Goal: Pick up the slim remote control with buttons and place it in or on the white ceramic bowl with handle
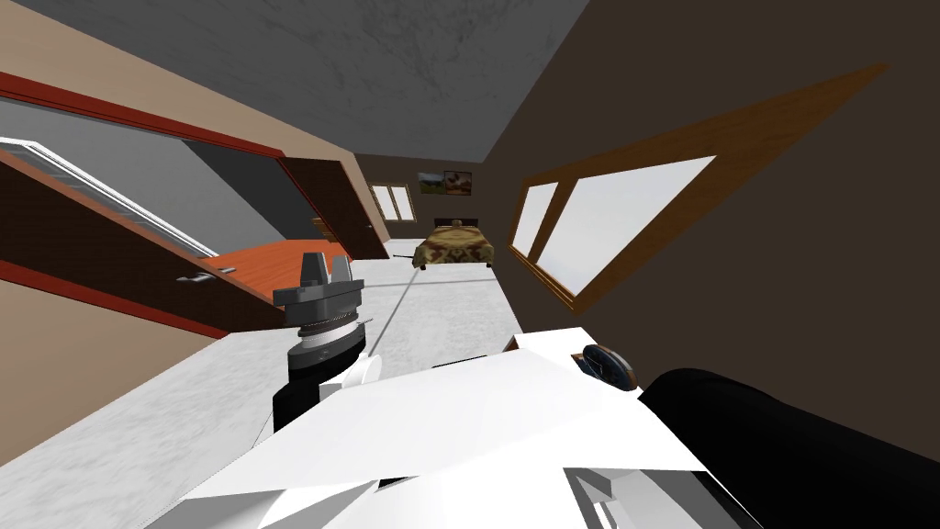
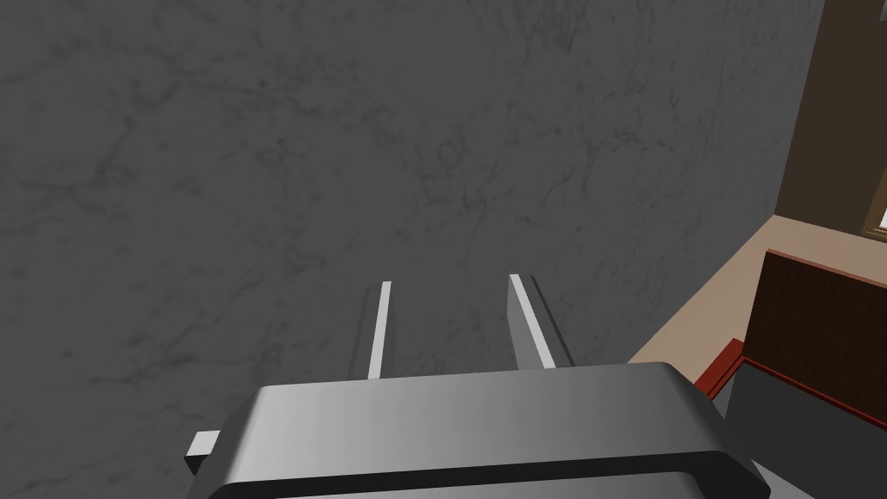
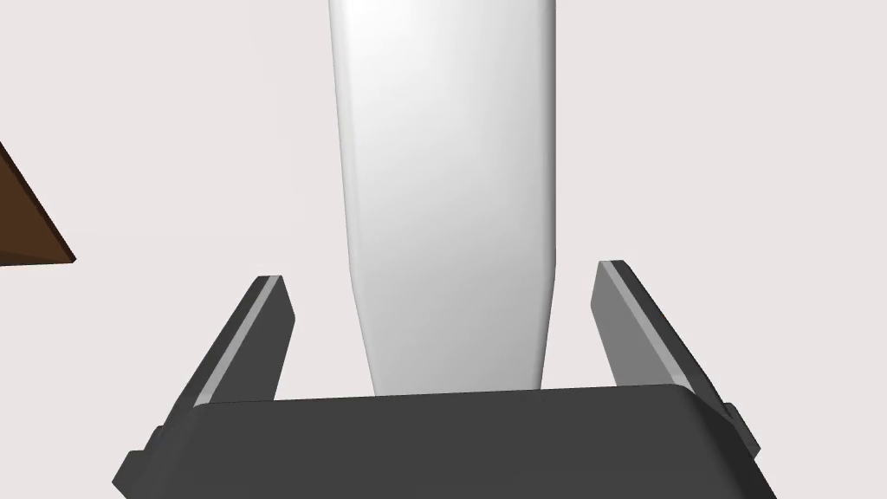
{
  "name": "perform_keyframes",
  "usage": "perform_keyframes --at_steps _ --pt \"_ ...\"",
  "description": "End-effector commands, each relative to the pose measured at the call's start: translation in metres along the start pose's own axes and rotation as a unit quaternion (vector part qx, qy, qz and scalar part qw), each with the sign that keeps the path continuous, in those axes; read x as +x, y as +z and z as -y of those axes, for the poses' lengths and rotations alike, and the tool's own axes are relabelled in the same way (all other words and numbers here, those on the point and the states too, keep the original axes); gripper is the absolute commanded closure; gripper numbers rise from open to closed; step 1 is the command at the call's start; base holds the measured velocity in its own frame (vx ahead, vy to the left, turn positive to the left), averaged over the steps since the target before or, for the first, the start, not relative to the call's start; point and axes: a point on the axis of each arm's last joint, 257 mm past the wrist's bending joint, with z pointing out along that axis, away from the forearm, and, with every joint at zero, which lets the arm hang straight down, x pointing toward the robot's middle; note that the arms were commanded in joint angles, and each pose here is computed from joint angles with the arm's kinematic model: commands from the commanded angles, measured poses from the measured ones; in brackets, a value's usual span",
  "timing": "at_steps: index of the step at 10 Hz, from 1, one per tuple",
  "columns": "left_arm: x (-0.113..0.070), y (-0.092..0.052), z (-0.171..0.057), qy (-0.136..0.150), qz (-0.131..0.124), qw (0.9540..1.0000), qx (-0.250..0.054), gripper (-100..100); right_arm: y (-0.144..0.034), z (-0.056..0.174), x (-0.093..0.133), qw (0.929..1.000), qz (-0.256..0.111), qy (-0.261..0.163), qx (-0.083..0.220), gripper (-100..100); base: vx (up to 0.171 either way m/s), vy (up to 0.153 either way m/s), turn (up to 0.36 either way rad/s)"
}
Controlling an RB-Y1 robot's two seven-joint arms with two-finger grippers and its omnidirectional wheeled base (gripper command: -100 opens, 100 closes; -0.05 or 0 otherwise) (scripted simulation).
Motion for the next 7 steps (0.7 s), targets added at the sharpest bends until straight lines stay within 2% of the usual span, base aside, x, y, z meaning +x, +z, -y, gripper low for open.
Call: perform_keyframes --at_steps 1,2,6,7 --pt "0.0000 0.0000 0.0000 0.000 0.000 1.0000 0.000 0 0.0000 0.0000 0.0000 1.0000 0.000 0.000 0.000 -100 -0.003 -0.016 0.007" --pt "0.0000 0.0000 0.0000 0.000 0.000 1.0000 0.000 0 0.0008 -0.0005 0.0000 1.0000 -0.001 0.000 0.000 100 0.000 0.000 0.000" --pt "0.0000 0.0000 0.0000 0.000 0.000 1.0000 0.000 0 0.0007 -0.0011 -0.0001 1.0000 0.000 0.000 0.000 100 0.000 0.000 0.000" --pt "0.0000 0.0000 0.0000 0.000 0.000 1.0000 0.000 0 0.0007 -0.0011 -0.0001 1.0000 0.000 0.000 0.000 0 0.000 0.000 0.000"
